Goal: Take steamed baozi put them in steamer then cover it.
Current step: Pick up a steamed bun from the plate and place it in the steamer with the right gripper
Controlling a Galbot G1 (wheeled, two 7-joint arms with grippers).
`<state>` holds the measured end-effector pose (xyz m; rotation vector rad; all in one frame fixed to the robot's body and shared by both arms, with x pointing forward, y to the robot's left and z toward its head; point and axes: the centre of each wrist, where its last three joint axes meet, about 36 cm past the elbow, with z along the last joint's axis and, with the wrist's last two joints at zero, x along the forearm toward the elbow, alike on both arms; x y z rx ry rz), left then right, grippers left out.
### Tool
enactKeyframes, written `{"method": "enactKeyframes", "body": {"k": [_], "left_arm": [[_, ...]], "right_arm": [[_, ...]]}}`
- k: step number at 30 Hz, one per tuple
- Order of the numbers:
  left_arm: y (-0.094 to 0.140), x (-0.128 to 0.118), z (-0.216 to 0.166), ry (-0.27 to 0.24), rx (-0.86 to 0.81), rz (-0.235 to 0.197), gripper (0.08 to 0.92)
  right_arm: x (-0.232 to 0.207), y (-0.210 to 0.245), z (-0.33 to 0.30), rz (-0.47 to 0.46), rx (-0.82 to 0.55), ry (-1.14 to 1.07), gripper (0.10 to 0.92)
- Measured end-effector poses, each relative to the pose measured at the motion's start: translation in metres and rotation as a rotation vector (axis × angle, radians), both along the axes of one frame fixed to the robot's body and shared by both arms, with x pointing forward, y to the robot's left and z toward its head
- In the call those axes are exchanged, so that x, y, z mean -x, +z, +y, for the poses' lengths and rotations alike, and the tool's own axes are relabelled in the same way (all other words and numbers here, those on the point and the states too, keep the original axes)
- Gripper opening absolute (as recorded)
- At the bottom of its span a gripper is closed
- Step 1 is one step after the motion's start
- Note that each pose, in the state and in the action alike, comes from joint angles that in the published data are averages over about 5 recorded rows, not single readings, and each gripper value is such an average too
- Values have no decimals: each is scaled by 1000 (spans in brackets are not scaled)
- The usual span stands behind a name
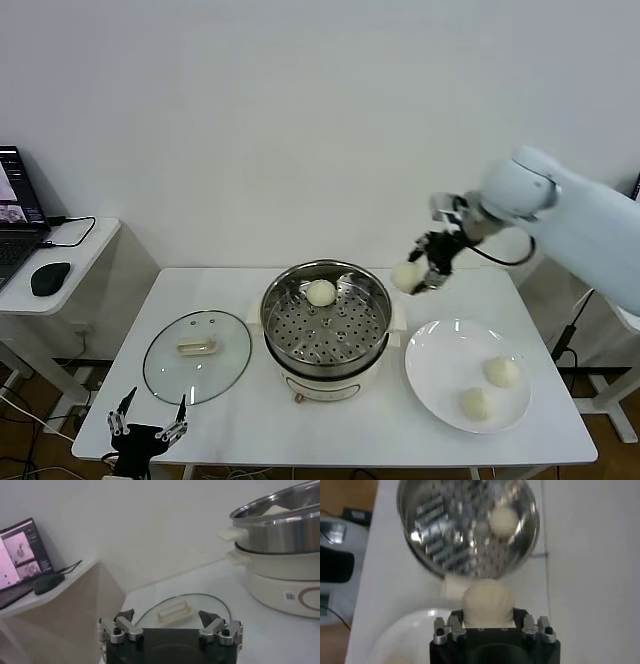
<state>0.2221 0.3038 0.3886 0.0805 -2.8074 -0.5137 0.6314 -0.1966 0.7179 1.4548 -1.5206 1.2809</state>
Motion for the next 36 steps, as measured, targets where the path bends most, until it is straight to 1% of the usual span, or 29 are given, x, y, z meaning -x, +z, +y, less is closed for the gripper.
{"method": "enactKeyframes", "body": {"k": [8, 16, 24, 36], "left_arm": [[2, 0, 1, 18, 9, -10, 823], [2, -2, 0, 29, 23, -20, 823], [-1, -5, 2, 32, 32, -18, 823], [-4, -7, 0, 32, 49, -14, 823]], "right_arm": [[-14, -10, 83, 52, 35, 73, 611], [-29, -41, 143, 92, 74, 107, 611], [-37, -74, 177, 117, 105, 110, 611], [-39, -110, 205, 123, 127, 119, 611]]}}
